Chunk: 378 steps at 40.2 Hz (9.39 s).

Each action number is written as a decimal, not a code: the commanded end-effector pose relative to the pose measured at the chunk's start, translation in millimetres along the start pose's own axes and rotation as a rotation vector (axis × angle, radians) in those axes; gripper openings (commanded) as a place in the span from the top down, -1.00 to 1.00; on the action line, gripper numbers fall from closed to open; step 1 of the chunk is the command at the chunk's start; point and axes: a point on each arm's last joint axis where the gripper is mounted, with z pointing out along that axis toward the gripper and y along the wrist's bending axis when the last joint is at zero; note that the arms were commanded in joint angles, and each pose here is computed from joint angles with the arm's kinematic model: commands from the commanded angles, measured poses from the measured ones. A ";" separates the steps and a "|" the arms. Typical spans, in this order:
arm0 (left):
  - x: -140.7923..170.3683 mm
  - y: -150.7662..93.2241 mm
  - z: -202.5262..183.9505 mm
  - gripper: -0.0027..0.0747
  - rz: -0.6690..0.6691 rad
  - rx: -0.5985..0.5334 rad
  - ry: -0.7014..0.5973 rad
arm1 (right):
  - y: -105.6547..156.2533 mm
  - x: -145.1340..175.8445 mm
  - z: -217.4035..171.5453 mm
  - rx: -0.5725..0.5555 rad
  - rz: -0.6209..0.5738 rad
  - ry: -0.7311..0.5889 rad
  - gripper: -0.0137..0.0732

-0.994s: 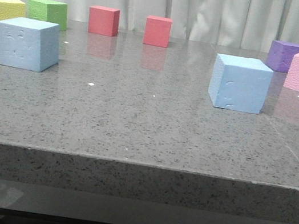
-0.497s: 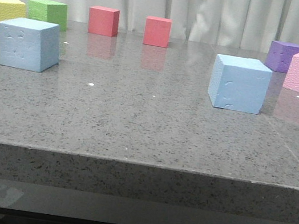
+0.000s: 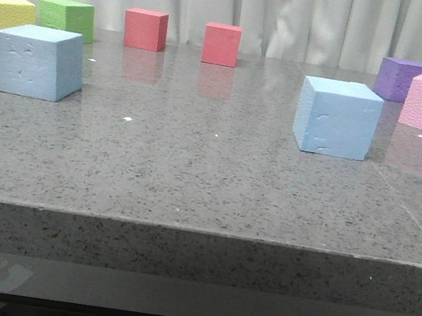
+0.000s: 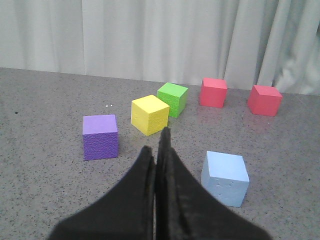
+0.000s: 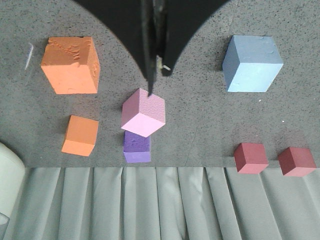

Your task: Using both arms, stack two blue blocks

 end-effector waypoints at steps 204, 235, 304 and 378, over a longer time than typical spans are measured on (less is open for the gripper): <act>-16.0 2.0 -1.1 -0.67 0.063 -0.033 -0.094 | 205.2 -5.8 278.9 -1.161 -0.925 0.646 -0.68; -16.9 1.8 -1.1 -0.67 0.061 -0.030 -0.105 | 94.9 -81.8 100.4 -0.511 -0.232 0.480 -0.68; -10.7 -105.8 246.4 -0.68 0.131 0.157 0.720 | 73.2 -23.9 70.7 -0.479 -0.204 0.429 -0.68; -45.3 -252.9 207.1 -0.07 1.096 1.094 0.449 | 73.1 -23.8 70.6 -0.479 -0.204 0.430 -0.68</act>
